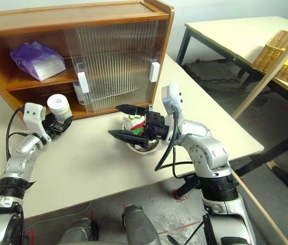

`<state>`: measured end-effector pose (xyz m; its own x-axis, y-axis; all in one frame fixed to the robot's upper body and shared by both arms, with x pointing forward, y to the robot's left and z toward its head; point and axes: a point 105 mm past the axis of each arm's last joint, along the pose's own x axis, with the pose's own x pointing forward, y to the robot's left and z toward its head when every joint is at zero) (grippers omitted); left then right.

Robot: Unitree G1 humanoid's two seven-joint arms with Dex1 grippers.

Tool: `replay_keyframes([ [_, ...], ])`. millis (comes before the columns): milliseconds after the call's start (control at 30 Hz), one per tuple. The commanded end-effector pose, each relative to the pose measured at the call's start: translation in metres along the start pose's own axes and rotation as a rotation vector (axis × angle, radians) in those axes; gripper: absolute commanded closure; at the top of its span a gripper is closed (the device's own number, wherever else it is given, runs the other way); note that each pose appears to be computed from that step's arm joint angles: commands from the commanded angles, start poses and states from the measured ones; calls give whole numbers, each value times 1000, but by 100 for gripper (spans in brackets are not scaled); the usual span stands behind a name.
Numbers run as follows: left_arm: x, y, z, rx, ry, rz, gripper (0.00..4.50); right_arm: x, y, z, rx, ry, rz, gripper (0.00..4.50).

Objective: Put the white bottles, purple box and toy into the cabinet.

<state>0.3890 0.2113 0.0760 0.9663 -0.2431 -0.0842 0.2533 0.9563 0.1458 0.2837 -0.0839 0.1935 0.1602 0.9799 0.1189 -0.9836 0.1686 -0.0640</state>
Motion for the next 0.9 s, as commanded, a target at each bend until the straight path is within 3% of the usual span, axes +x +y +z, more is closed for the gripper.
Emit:
replay_keyframes([
  [33, 7, 13, 4, 5, -12, 76, 135, 1, 2, -1, -7, 6, 1, 0],
  [900, 46, 40, 17, -107, 53, 222, 135, -2, -1, 6, -29, 4, -25, 0],
])
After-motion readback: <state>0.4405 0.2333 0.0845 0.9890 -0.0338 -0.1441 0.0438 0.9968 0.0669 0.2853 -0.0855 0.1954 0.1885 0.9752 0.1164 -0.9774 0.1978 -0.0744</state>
